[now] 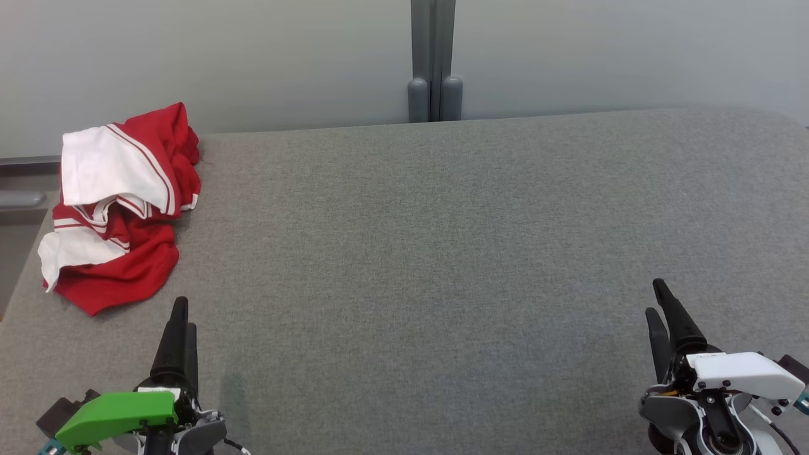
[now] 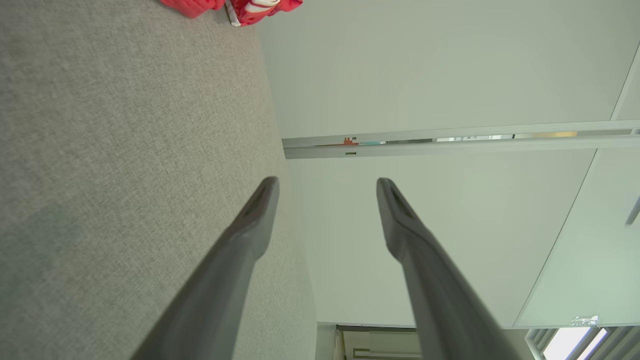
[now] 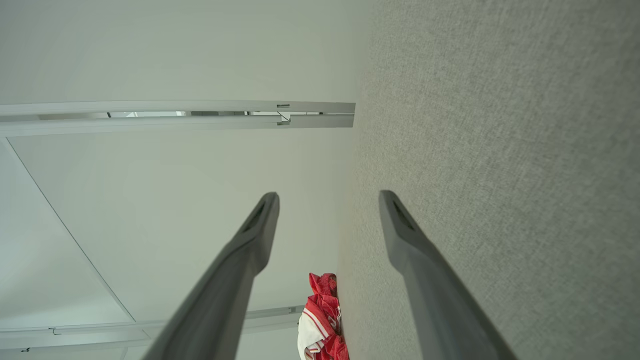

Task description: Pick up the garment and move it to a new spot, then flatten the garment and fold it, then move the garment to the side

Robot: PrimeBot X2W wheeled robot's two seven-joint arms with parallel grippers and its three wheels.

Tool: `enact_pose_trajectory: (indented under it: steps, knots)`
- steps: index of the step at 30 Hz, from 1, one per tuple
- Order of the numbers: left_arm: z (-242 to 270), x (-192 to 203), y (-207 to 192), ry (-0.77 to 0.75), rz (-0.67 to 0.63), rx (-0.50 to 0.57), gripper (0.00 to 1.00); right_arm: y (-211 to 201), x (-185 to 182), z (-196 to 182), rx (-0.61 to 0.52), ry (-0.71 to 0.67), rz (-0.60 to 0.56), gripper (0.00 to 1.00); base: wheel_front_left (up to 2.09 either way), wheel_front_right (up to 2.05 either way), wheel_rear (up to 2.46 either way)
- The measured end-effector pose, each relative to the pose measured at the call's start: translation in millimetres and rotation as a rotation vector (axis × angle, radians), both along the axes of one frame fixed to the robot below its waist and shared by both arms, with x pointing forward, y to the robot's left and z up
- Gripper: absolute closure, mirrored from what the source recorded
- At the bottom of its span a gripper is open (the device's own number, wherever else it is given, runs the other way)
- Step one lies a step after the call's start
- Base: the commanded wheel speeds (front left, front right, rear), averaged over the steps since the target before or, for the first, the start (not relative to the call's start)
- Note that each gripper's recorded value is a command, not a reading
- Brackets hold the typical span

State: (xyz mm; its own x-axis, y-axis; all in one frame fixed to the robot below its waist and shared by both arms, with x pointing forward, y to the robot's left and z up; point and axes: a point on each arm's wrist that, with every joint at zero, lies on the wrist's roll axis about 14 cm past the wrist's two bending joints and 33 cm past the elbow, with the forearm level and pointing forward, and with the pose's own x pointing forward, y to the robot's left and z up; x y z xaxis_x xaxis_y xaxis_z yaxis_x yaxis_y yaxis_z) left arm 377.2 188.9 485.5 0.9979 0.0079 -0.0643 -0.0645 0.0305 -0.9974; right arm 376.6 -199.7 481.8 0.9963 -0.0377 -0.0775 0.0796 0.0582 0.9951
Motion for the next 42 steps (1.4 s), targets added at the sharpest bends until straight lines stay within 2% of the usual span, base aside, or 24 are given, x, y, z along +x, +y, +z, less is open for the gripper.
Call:
enact_pose_trajectory:
  steps: [13,14,24,30,42]
  knots:
    - [16.5,3.8,-7.1,-0.026,-0.014,0.232,0.00,2.1,3.8,21.1,-0.293,-0.053,0.011,0.00,0.00,0.00,0.00]
    - [19.0,4.3,-10.8,-0.030,-0.022,0.281,0.00,4.2,4.0,23.6,-0.339,-0.061,0.016,0.00,0.00,0.00,0.00]
    - [24.5,4.3,-24.2,-0.047,-0.051,0.502,0.00,11.8,3.5,29.2,-0.575,-0.081,0.041,0.00,0.00,0.00,0.00]
    - [24.4,3.2,-32.7,-0.057,-0.073,0.658,0.00,16.1,3.1,32.2,-0.676,-0.096,0.050,0.00,0.00,0.00,0.00]
    - [19.6,-1.5,-38.2,-0.057,-0.083,0.858,0.00,25.9,0.7,33.8,-0.847,-0.120,0.073,0.00,0.00,0.00,0.00]
